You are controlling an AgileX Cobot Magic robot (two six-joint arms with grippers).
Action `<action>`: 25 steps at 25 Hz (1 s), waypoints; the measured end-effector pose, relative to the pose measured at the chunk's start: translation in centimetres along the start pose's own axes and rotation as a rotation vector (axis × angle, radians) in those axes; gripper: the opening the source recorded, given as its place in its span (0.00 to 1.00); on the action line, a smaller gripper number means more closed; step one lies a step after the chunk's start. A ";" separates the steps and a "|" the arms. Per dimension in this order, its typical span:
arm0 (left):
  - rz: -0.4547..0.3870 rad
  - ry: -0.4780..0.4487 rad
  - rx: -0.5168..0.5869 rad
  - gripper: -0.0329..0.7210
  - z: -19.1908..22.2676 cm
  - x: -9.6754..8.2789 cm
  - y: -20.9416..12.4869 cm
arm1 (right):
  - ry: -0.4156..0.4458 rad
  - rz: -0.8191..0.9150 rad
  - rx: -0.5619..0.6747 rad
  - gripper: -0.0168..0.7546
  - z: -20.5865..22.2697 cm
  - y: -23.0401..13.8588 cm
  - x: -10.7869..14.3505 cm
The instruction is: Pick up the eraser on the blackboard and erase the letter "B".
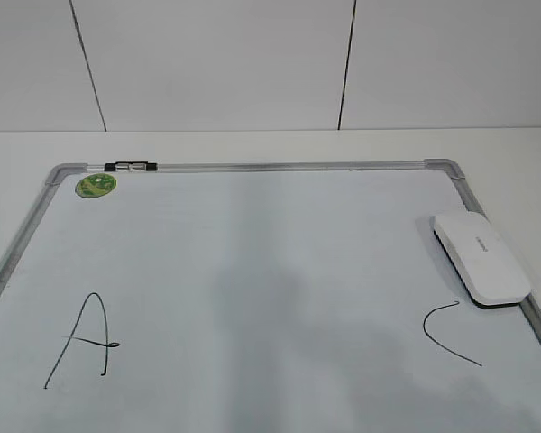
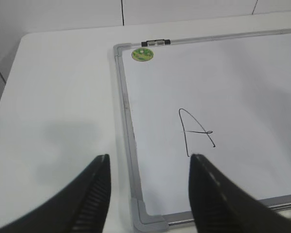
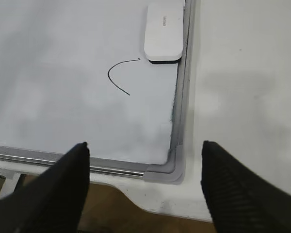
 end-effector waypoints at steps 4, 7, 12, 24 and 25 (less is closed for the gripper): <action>-0.002 -0.010 0.013 0.57 0.6 -0.1 -1.2 | 0.001 -0.002 -0.014 0.74 0.5 -0.7 -0.1; -0.012 -0.024 0.070 0.57 1.9 -0.2 -2.3 | 0.000 -0.005 -0.034 0.74 0.4 -0.6 -0.1; -0.024 -0.033 0.139 0.57 3.6 -0.2 -3.9 | -0.013 -0.009 -0.056 0.74 0.6 -0.3 -0.3; -0.024 -0.005 0.036 0.57 4.8 0.3 -2.9 | -0.034 -0.016 -0.080 0.74 1.3 -0.1 -0.7; -0.024 -0.004 0.032 0.57 4.9 0.3 -2.9 | -0.034 -0.016 -0.080 0.74 1.3 -0.1 -0.7</action>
Point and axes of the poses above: a point on each arm's last joint axis where the gripper is mounted, z pointing out along that axis toward the gripper, x along the wrist's bending axis when the last joint is at zero, y = z × x, the point moved 5 cm from there along z, pointing out along that axis toward the gripper, and after that the axes turned 4 degrees about z, right-handed, at the moved point
